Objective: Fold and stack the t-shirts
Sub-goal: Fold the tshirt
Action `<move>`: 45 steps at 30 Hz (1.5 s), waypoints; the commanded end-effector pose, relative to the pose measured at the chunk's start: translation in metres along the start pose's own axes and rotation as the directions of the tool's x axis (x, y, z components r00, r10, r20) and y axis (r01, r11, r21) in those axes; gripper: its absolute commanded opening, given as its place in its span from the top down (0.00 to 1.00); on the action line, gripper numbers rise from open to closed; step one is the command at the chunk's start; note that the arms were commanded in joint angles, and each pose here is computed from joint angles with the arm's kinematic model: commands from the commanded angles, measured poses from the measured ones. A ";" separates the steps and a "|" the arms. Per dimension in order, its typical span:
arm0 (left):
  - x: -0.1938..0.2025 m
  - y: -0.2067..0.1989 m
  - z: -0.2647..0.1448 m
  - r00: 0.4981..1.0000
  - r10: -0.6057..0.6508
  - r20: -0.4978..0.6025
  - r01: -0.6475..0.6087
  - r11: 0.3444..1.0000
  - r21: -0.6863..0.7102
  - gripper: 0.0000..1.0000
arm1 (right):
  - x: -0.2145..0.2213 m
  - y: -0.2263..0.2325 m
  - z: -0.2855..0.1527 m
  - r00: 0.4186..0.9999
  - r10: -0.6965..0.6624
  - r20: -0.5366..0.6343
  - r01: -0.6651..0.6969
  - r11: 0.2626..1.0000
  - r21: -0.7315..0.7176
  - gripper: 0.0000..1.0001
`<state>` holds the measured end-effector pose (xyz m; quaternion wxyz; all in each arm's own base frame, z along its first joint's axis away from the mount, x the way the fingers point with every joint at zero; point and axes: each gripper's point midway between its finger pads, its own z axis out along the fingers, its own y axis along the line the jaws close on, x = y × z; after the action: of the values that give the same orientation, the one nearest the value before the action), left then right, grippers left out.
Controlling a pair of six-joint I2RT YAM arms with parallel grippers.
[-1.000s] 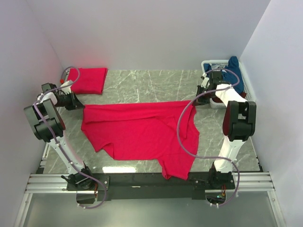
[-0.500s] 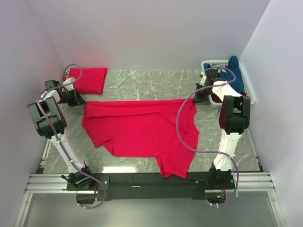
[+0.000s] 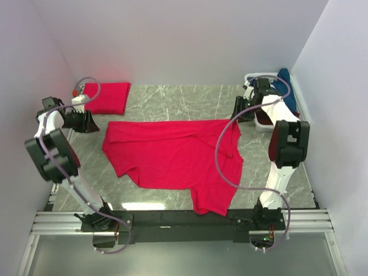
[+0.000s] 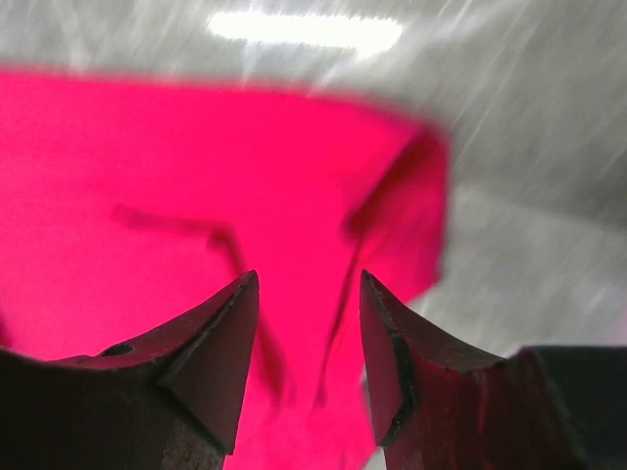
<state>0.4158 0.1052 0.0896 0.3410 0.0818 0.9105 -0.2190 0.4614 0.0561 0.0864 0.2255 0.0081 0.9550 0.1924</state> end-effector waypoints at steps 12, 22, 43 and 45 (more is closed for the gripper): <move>0.168 -0.125 -0.032 0.692 0.627 -0.358 -0.626 0.768 0.135 0.51 | 0.138 0.034 -0.039 0.943 -0.170 -0.285 0.157 0.985 -0.069 0.52; 0.183 -0.129 -0.006 0.631 0.658 -0.411 -0.675 0.727 0.127 0.58 | 0.149 0.024 -0.031 0.929 -0.190 -0.317 0.190 0.981 -0.031 0.52; 0.241 -0.112 -0.108 0.217 0.727 -0.651 -0.745 0.555 0.372 0.61 | 0.148 0.000 -0.034 0.903 -0.246 -0.353 0.282 0.958 0.053 0.52; 0.231 -0.103 -0.111 0.219 0.717 -0.662 -0.762 0.549 0.343 0.57 | 0.148 0.002 -0.037 0.901 -0.259 -0.348 0.293 0.955 0.049 0.52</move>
<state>0.1465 0.0437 0.0410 0.0254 0.5651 0.8245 0.0173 0.3107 0.0610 0.0402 0.0636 -0.1303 0.9823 0.1188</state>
